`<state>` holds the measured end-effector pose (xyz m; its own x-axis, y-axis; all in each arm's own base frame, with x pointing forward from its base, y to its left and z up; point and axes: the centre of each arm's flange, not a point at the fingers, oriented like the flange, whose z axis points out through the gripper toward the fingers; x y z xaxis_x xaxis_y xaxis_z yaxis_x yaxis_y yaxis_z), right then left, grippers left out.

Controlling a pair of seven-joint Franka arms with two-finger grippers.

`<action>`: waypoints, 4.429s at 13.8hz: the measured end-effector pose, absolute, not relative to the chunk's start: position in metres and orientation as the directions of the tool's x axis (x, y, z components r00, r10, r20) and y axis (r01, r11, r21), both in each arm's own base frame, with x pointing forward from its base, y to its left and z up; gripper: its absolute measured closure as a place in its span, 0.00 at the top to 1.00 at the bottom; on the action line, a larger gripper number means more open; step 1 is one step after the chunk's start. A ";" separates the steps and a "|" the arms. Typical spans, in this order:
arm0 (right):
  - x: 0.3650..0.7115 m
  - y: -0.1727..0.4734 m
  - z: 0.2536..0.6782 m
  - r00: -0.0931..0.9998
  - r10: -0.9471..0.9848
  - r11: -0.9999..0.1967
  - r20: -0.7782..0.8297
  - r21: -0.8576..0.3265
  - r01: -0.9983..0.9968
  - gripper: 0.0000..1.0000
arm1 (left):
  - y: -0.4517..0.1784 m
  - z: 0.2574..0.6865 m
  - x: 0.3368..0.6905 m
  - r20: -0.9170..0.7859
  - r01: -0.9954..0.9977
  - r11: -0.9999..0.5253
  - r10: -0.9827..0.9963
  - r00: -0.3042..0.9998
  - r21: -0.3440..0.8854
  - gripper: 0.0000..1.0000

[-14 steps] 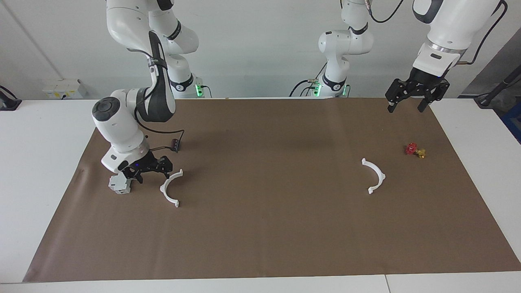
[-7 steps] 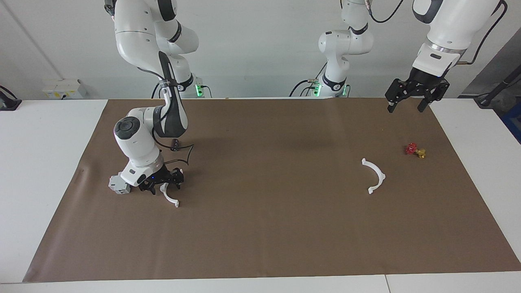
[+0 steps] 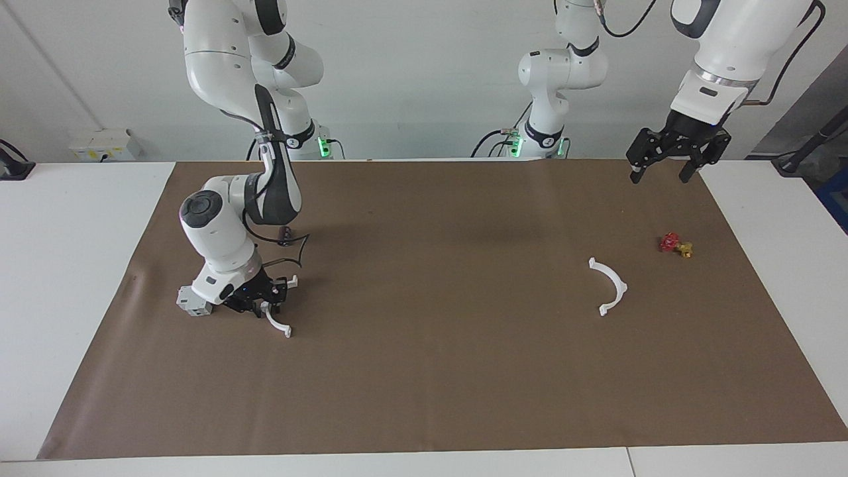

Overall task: Assemble drain pipe with both arms
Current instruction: 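Grasp the white half-clamp with the right gripper and carry it to the table center, then lower the half-clamp at the center and open the right gripper, then withdraw the right gripper while the left gripper reaches the other half-clamp, then lower the left gripper onto the half-clamp while the right gripper returns to rest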

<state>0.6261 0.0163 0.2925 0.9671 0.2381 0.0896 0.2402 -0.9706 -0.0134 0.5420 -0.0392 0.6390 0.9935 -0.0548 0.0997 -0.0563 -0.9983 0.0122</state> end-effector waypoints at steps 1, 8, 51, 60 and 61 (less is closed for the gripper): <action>0.626 0.016 0.292 0.967 0.237 -0.971 0.090 -0.014 0.240 0.20 | -0.039 0.639 0.542 0.100 -0.056 -0.998 -0.055 0.994 0.012 1.00; 0.638 0.031 0.319 0.970 0.228 -0.973 0.088 -0.022 0.231 0.20 | -0.039 0.639 0.542 0.100 -0.056 -0.998 -0.055 0.994 0.012 1.00; 0.608 0.249 0.434 0.982 -0.015 -0.998 0.190 -0.056 -0.004 1.00 | -0.040 0.570 0.559 0.149 -0.055 -0.998 -0.052 0.987 0.013 1.00; 0.607 0.089 0.532 0.967 -0.157 -0.988 0.198 -0.043 -0.152 1.00 | -0.031 0.470 0.595 0.076 -0.033 -0.999 -0.032 0.997 0.009 1.00; 0.601 0.072 0.542 0.969 -0.159 -0.987 0.186 -0.035 -0.155 1.00 | -0.030 0.458 0.600 0.079 -0.030 -1.000 -0.029 0.996 0.009 1.00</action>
<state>0.6011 0.0722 0.5425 0.9695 -0.1592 0.1865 -0.1555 -0.9872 -0.0346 0.5997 -0.0299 0.4580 0.9965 -0.0290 0.0786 -0.0298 -0.9995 0.0088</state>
